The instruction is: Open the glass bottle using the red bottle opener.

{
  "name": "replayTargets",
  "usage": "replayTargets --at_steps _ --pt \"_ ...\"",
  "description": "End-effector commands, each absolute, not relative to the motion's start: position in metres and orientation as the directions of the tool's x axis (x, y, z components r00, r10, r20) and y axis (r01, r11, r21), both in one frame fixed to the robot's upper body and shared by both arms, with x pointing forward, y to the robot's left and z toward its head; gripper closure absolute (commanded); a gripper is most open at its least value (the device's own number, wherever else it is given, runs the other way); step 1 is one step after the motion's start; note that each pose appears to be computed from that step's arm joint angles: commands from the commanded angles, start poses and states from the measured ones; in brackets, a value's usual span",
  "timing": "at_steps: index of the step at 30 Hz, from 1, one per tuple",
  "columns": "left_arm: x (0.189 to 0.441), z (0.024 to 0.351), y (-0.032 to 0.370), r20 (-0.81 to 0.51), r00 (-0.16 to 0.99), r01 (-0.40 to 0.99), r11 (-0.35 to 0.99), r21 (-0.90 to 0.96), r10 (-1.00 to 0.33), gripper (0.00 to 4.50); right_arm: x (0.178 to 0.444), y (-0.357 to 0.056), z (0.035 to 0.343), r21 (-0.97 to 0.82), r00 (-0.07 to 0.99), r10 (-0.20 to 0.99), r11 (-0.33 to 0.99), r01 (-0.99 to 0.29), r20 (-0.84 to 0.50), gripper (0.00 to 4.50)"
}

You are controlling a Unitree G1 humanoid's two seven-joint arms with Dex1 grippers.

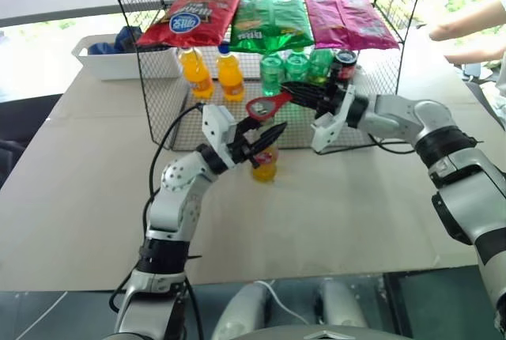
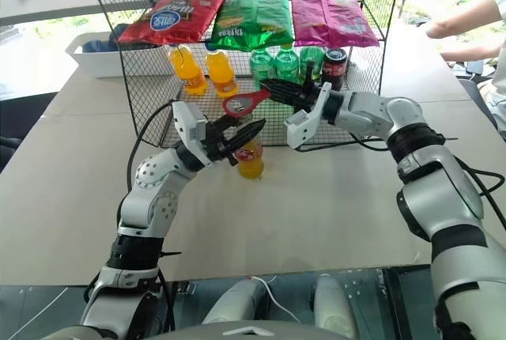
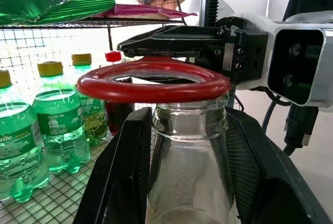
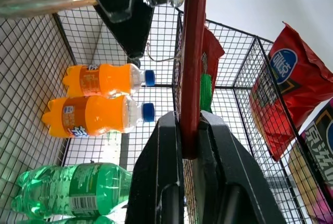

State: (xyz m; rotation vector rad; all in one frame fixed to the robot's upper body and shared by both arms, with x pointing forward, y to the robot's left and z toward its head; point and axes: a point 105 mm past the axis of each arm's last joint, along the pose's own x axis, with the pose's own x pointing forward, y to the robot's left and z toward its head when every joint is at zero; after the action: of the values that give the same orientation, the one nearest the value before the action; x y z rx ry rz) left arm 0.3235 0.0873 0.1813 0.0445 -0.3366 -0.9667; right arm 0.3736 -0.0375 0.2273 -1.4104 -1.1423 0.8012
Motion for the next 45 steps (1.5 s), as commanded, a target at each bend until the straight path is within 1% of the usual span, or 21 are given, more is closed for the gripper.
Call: replayTargets --at_steps 1,6,9,11,13,16,18,20,22,25,28,29,30,32,35,37,38,41,42,45 --pt "0.324 0.147 0.082 0.141 0.537 0.825 0.553 0.118 -0.832 2.77 0.373 -0.037 0.243 -0.966 0.291 0.945 0.078 0.246 0.150 4.50" --pt "0.323 0.147 0.083 0.141 0.538 0.824 0.554 0.120 -0.831 2.77 0.373 -0.039 0.246 -0.965 0.296 0.940 0.097 0.245 0.170 4.50" --pt "0.323 0.147 0.083 0.144 0.539 0.824 0.555 0.115 -0.830 2.77 0.375 -0.042 0.252 -0.962 0.306 0.927 0.150 0.229 0.218 4.50" --pt "0.323 0.148 0.084 0.147 0.540 0.824 0.556 0.111 -0.829 2.77 0.377 -0.046 0.257 -0.956 0.318 0.910 0.209 0.205 0.267 4.50" --pt "0.323 0.149 0.084 0.152 0.540 0.823 0.557 0.110 -0.828 2.77 0.380 -0.054 0.263 -0.940 0.340 0.878 0.295 0.170 0.337 4.50" --pt "0.323 0.151 0.085 0.161 0.542 0.821 0.561 0.110 -0.825 2.77 0.387 -0.068 0.268 -0.900 0.397 0.812 0.423 0.107 0.429 4.50" --pt "0.322 0.152 0.086 0.163 0.539 0.822 0.558 0.112 -0.826 2.77 0.395 -0.077 0.260 -0.867 0.469 0.761 0.499 0.017 0.447 4.50" --pt "0.320 0.154 0.086 0.170 0.533 0.826 0.553 0.110 -0.829 2.77 0.404 -0.083 0.244 -0.814 0.543 0.722 0.570 -0.114 0.430 4.50" --pt "0.319 0.155 0.086 0.173 0.531 0.827 0.552 0.108 -0.830 2.77 0.410 -0.086 0.229 -0.746 0.593 0.701 0.623 -0.237 0.396 4.50" --pt "0.318 0.156 0.089 0.176 0.533 0.826 0.554 0.105 -0.827 2.77 0.416 -0.087 0.203 -0.566 0.650 0.682 0.697 -0.440 0.335 4.50" --pt "0.318 0.158 0.091 0.178 0.537 0.823 0.558 0.102 -0.824 2.77 0.415 -0.085 0.179 -0.383 0.673 0.691 0.715 -0.585 0.263 4.50" --pt "0.318 0.158 0.092 0.177 0.541 0.820 0.562 0.107 -0.822 2.77 0.413 -0.082 0.167 -0.290 0.681 0.695 0.717 -0.634 0.230 4.50" --pt "0.319 0.158 0.093 0.177 0.543 0.818 0.565 0.110 -0.821 2.77 0.410 -0.078 0.158 -0.196 0.688 0.694 0.720 -0.666 0.209 4.50" --pt "0.319 0.158 0.093 0.176 0.545 0.816 0.566 0.115 -0.820 2.77 0.404 -0.074 0.149 -0.085 0.698 0.691 0.720 -0.689 0.188 4.50" --pt "0.319 0.160 0.092 0.180 0.543 0.816 0.566 0.118 -0.820 2.77 0.394 -0.065 0.145 -0.020 0.696 0.696 0.709 -0.705 0.177 4.50" --pt "0.318 0.161 0.091 0.184 0.539 0.817 0.564 0.120 -0.822 2.04 0.389 -0.061 0.144 -0.010 0.691 0.702 0.703 -0.711 0.170 4.50" --pt "0.318 0.161 0.091 0.186 0.538 0.818 0.563 0.121 -0.822 1.75 0.387 -0.060 0.144 -0.006 0.691 0.703 0.702 -0.712 0.167 4.50" --pt "0.320 0.162 0.090 0.186 0.545 0.810 0.571 0.135 -0.817 0.41 0.385 -0.059 0.144 -0.002 0.696 0.700 0.705 -0.709 0.161 4.50" --pt "0.321 0.162 0.090 0.183 0.554 0.803 0.579 0.141 -0.812 0.11 0.385 -0.059 0.145 -0.002 0.698 0.698 0.708 -0.707 0.161 4.50" --pt "0.323 0.161 0.092 0.181 0.566 0.796 0.591 0.133 -0.804 0.11 0.385 -0.062 0.144 -0.002 0.706 0.691 0.715 -0.699 0.156 4.50"
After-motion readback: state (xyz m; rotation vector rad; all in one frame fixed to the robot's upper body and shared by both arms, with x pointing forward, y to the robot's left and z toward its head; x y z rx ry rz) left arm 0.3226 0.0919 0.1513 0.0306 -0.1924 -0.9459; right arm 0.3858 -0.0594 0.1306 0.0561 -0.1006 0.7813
